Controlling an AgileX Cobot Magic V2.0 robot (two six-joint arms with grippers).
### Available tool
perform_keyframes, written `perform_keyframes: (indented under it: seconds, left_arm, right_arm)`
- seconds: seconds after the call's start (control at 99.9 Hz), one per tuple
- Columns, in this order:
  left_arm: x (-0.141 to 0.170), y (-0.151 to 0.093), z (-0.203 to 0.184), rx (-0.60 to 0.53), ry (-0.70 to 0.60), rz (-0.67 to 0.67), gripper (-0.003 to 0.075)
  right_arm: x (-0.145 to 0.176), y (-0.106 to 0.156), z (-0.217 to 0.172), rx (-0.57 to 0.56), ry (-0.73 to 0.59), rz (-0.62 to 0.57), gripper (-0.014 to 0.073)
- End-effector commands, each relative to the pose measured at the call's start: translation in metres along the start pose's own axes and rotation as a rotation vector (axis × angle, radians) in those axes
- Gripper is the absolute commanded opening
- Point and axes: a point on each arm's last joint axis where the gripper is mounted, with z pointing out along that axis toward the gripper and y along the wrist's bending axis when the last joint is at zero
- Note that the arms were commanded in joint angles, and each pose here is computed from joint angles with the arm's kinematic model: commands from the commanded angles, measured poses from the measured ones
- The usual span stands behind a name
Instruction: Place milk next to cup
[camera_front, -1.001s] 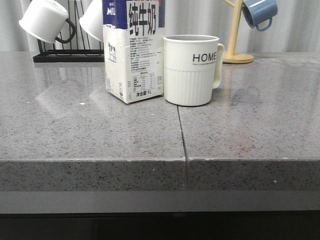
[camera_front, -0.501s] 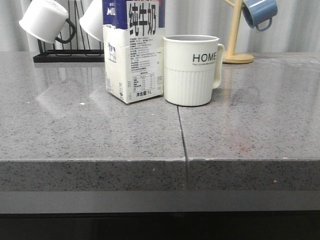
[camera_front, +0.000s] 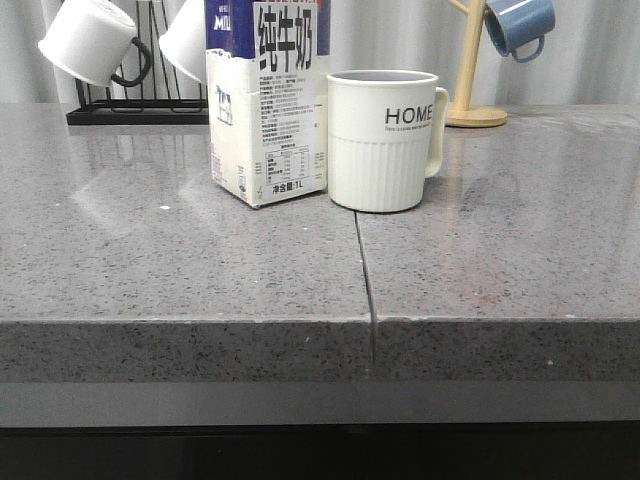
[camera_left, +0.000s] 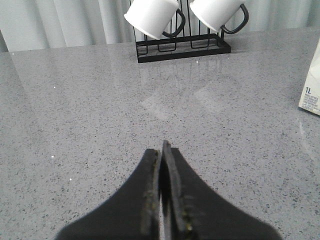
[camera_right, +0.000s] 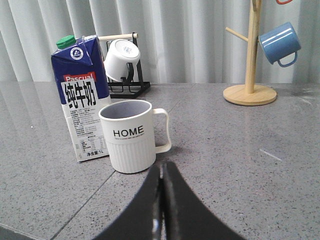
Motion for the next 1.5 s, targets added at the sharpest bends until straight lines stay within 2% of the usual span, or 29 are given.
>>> perform_keyframes:
  seconds: [0.0,0.13,0.25,0.4,0.611,0.641,1.492]
  left_arm:
    - [-0.011,0.001,-0.004,-0.011,-0.13,-0.017,-0.0021]
    - [0.001,0.0,-0.001,-0.014,-0.192,-0.029,-0.0021]
    - [0.018,-0.002,0.003,-0.003,-0.15,-0.101,-0.0021]
    - [0.034,-0.004,0.0,-0.013,-0.159,-0.065,-0.0021]
    - [0.064,-0.004,-0.005,-0.06,-0.206,-0.086,-0.0021]
    - [0.068,-0.004,-0.005,-0.063,-0.165,-0.085,-0.0021]
    - [0.068,-0.004,-0.005,-0.068,-0.161,-0.085,-0.002]
  right_arm:
    - [-0.015,0.002,0.0,-0.011,-0.089,-0.014,-0.0066]
    - [-0.015,0.002,0.0,-0.011,-0.089,-0.014,-0.0066]
    - [-0.015,0.002,0.0,-0.011,-0.089,-0.014,-0.0066]
    - [-0.015,0.002,0.0,-0.011,-0.089,-0.014,-0.0066]
    - [-0.015,0.002,0.0,-0.011,-0.089,-0.014,-0.0066]
    - [-0.015,0.002,0.0,-0.011,-0.089,-0.014,-0.0066]
    - [-0.014,0.002,0.0,-0.011,-0.088,-0.014,-0.0066]
